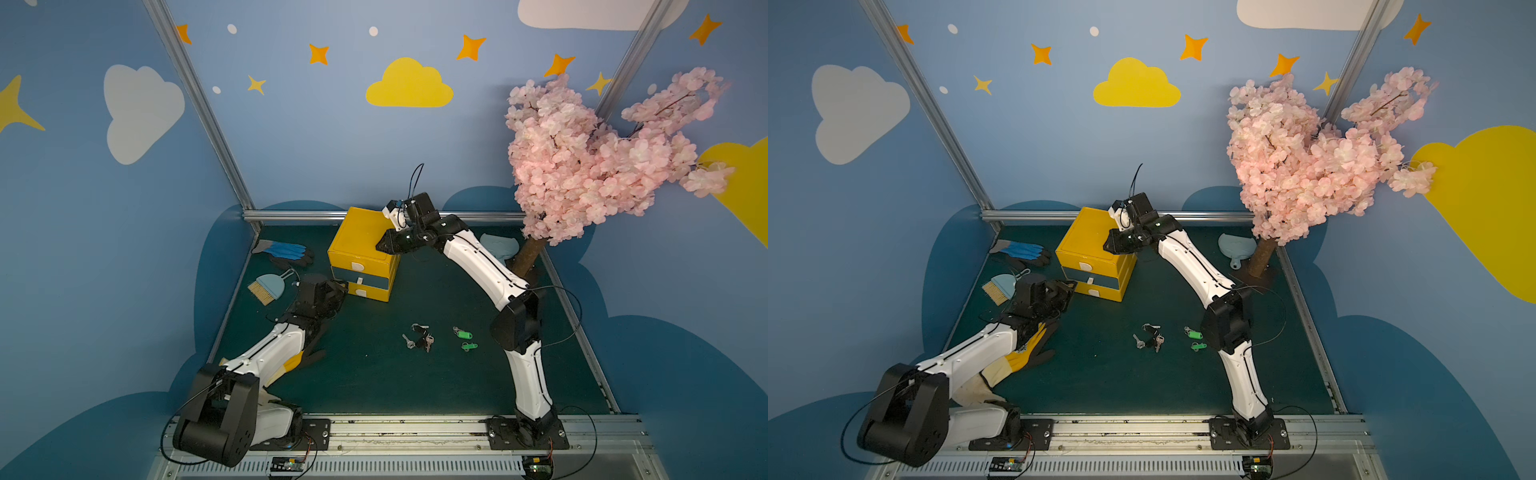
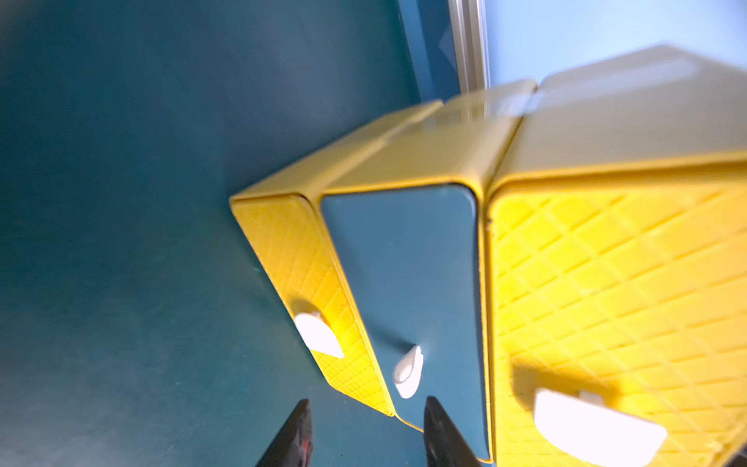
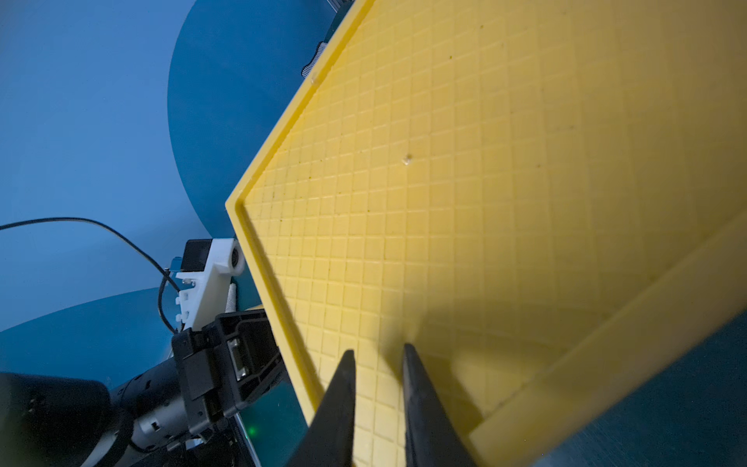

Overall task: Take the keys out of the drawer
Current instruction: Close the drawer in the storage box.

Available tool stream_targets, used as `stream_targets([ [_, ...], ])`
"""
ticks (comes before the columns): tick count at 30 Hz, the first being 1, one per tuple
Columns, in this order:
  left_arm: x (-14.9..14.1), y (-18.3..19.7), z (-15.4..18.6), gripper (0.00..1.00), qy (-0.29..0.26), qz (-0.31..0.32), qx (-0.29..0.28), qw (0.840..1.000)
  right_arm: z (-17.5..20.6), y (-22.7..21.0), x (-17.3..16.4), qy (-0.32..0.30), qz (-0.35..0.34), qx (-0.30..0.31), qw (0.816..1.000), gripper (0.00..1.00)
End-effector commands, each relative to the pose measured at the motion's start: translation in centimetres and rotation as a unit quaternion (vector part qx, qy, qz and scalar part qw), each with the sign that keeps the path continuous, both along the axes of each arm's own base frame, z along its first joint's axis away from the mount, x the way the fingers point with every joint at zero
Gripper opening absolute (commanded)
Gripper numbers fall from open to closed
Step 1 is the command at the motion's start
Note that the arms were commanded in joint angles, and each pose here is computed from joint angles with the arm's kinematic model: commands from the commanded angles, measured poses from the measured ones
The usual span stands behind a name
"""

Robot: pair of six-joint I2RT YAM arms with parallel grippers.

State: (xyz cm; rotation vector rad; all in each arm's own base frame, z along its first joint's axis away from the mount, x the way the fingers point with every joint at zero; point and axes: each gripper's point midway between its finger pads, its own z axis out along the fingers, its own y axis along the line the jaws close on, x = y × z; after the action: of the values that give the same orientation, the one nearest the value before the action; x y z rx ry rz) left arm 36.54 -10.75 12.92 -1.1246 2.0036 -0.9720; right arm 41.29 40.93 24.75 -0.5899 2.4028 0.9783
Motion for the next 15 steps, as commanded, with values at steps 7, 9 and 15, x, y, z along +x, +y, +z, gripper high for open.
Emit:
stream_targets([
  [7,0.6,-1.7,-4.2,0.46,0.043,-0.017,-0.041,0.998,-3.7,-1.7,-1.1,0.058,-0.005,-0.048,0.997,0.23],
  [9,1.3,-2.2,-4.1,0.46,0.034,-0.026,-0.039,0.998,-3.8,-1.6,-1.2,0.061,-0.004,-0.045,0.997,0.23],
  [15,2.7,-3.6,-4.8,0.46,0.033,-0.041,-0.053,0.997,-3.9,-1.6,-1.2,0.060,-0.002,-0.046,0.997,0.23],
])
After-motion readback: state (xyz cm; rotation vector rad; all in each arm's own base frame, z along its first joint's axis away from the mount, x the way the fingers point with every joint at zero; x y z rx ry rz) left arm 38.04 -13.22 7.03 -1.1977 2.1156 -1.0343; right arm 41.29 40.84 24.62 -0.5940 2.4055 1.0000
